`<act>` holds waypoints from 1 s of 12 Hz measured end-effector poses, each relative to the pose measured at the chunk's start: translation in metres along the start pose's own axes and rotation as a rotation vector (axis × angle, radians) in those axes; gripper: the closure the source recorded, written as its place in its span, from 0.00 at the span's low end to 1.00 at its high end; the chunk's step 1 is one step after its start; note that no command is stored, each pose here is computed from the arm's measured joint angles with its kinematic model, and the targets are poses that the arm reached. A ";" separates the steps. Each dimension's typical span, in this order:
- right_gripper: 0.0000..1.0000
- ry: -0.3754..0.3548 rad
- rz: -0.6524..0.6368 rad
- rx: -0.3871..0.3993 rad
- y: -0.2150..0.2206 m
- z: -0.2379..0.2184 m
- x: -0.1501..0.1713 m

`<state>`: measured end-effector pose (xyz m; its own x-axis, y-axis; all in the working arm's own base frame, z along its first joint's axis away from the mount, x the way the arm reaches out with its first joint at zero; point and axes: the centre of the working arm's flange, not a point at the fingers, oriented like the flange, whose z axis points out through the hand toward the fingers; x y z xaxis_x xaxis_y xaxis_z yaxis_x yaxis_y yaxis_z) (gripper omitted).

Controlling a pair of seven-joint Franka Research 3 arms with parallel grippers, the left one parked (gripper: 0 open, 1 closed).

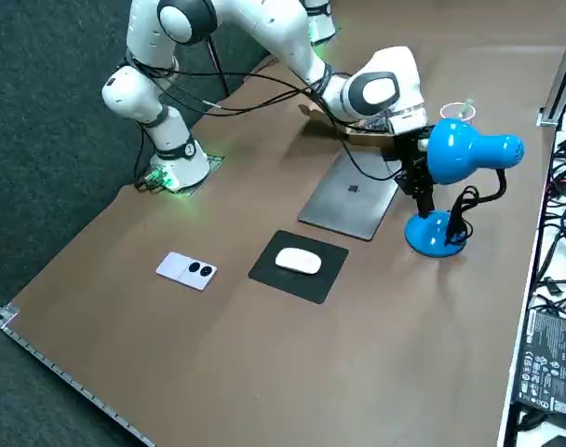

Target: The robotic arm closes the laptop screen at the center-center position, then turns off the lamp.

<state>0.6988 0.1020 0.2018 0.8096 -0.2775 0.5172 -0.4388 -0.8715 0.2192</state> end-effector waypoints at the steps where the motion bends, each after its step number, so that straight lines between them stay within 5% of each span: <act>1: 0.99 0.000 0.000 0.001 0.000 0.001 0.000; 12: 0.99 0.003 0.000 0.015 0.000 0.002 0.000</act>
<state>0.6993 0.1017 0.2001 0.8088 -0.2763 0.5192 -0.4325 -0.8776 0.2068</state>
